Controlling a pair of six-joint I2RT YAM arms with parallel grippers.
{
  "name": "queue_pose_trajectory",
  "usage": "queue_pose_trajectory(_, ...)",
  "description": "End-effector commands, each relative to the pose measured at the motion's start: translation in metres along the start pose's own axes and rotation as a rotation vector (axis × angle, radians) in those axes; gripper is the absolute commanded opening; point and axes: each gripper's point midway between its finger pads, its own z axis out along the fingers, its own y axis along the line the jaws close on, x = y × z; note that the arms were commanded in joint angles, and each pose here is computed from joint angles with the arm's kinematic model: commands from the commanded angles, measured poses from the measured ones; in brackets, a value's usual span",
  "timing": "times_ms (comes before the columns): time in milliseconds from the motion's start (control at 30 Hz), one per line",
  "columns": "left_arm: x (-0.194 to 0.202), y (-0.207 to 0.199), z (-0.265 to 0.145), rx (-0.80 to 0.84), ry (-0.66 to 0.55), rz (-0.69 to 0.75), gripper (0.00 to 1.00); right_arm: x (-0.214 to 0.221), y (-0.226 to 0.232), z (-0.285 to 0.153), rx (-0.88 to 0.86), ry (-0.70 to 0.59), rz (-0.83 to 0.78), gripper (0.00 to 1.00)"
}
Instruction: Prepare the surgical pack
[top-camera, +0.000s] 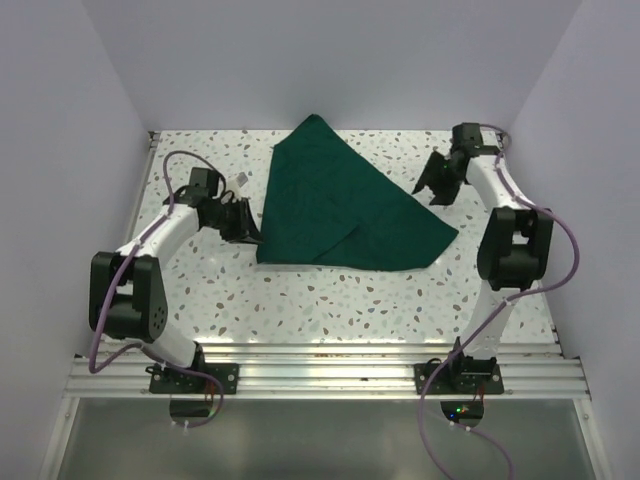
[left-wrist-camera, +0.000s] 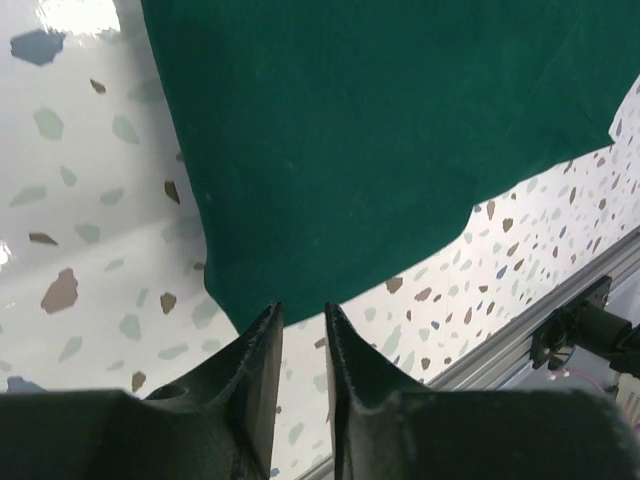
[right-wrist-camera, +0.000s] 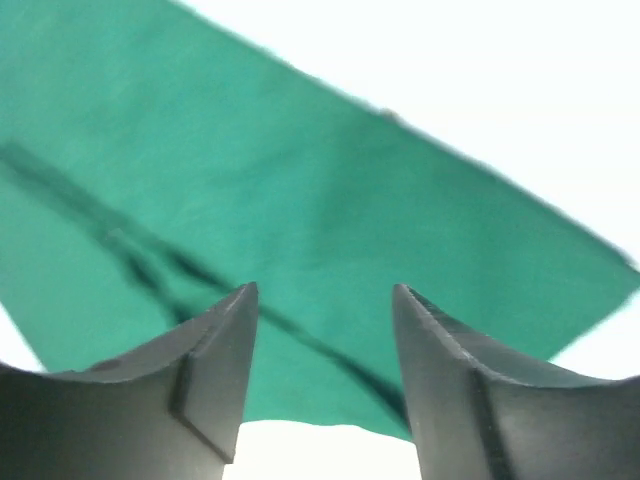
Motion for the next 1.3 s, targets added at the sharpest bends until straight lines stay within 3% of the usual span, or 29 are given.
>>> queue_pose_trajectory(0,-0.034,-0.004,0.008,0.034,-0.067,0.035,0.29,-0.007,-0.07,-0.025,0.229,-0.069,0.027,0.64)
queue_pose_trajectory(200,-0.039,-0.007,0.008,0.044,-0.067,0.048,0.34,0.02,-0.124,-0.019,0.253,0.01,0.118,0.78)
queue_pose_trajectory(467,-0.034,-0.007,0.006,0.04,-0.056,0.038,0.35,0.028,-0.131,0.008,0.201,0.051,0.047,0.76)
queue_pose_trajectory(500,-0.035,-0.004,0.008,0.033,-0.059,0.032,0.35,0.028,-0.131,0.017,0.184,0.065,0.046,0.7)
queue_pose_trajectory(700,-0.042,0.0,0.01,0.005,-0.058,0.026,0.36,0.028,-0.139,0.031,0.203,0.092,0.059,0.61)
queue_pose_trajectory(800,-0.04,0.004,0.012,-0.01,-0.049,0.018,0.36,0.027,-0.141,0.034,0.203,0.09,0.063,0.49)
queue_pose_trajectory(900,-0.038,0.005,0.014,-0.012,-0.038,0.007,0.35,0.021,-0.137,0.03,0.193,0.08,0.045,0.22)
queue_pose_trajectory(933,-0.039,0.005,0.013,-0.013,-0.043,0.009,0.35,0.017,-0.132,0.026,0.18,0.068,0.037,0.05)
queue_pose_trajectory(967,-0.04,0.008,0.012,-0.034,-0.047,0.013,0.35,0.013,-0.123,0.016,0.162,0.047,0.033,0.0)
queue_pose_trajectory(1067,-0.043,0.017,0.008,-0.1,-0.059,0.009,0.33,-0.005,-0.078,-0.012,0.079,-0.024,-0.001,0.0)
queue_pose_trajectory(1100,-0.043,0.02,0.006,-0.116,-0.059,0.002,0.29,-0.021,-0.049,-0.036,0.027,-0.097,-0.04,0.0)
queue_pose_trajectory(1167,-0.046,0.032,0.002,-0.165,-0.075,-0.01,0.27,-0.014,0.006,-0.054,-0.021,-0.111,-0.144,0.0)
queue_pose_trajectory(1200,-0.048,0.035,-0.001,-0.174,-0.085,-0.019,0.27,-0.015,0.056,-0.069,-0.089,-0.149,-0.23,0.0)
queue_pose_trajectory(1267,-0.052,0.044,-0.004,-0.186,-0.094,-0.038,0.27,-0.005,0.099,-0.078,-0.15,-0.147,-0.287,0.0)
